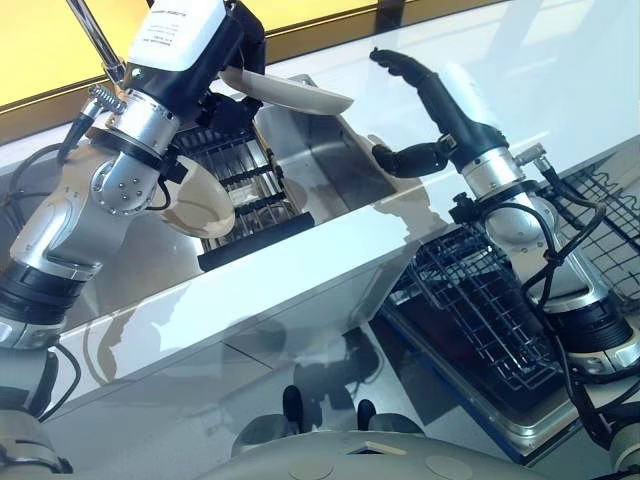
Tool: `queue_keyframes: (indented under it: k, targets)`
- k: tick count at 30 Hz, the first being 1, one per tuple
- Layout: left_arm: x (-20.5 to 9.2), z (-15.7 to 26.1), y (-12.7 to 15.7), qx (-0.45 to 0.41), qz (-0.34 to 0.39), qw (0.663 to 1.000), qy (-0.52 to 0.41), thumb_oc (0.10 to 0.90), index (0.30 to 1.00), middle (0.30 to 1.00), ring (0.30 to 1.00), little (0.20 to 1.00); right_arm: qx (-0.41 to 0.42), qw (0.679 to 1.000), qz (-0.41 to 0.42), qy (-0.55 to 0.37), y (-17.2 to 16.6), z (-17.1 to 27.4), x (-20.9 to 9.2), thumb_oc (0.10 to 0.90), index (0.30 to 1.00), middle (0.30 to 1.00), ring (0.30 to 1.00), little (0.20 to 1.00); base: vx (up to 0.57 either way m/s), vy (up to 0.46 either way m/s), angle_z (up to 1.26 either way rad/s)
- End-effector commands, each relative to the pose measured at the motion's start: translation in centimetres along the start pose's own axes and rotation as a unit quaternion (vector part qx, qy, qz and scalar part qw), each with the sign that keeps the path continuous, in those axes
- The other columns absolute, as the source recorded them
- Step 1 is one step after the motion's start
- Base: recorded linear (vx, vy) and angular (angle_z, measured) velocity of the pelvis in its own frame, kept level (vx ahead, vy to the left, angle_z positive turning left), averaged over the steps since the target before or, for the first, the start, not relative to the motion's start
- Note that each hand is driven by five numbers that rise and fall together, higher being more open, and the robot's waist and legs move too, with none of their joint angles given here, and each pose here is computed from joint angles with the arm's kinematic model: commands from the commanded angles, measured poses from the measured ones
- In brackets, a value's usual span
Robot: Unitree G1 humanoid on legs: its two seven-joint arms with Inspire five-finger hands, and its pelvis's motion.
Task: Pick up plates and place into dishwasher.
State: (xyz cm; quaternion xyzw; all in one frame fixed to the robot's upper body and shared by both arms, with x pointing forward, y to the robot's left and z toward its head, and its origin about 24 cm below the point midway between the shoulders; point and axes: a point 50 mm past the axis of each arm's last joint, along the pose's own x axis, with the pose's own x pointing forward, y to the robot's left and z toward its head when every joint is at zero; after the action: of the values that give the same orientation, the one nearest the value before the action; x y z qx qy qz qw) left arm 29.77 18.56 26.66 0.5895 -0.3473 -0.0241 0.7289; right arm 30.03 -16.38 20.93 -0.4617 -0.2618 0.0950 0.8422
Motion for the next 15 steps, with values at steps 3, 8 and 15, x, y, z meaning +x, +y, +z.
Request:
queue_keyframes:
  k: [3,8,15]
  targets:
    - [2.2,2.6,3.1,-0.035,0.085,0.994,-0.053,0.100,0.300,0.300,0.300,0.200,0.012,0.990,-0.079,-0.119,-2.9,5.2,2.5,0.800,0.900,0.900,0.900,0.900,0.03,-0.011,0.01]
    - [2.4,3.3,2.1,-0.070,0.073,0.993,-0.059,0.100,0.300,0.300,0.300,0.200,0.040,0.987,-0.079,-0.137,-2.2,6.2,2.8,0.800,0.900,0.900,0.900,0.900,0.00,0.000,0.00]
    - [2.8,4.4,0.5,-0.135,0.051,0.988,-0.061,0.100,0.300,0.300,0.300,0.200,0.069,0.981,-0.091,-0.155,-1.6,7.7,3.3,0.800,0.900,0.900,0.900,0.900,0.00,0.000,0.00]
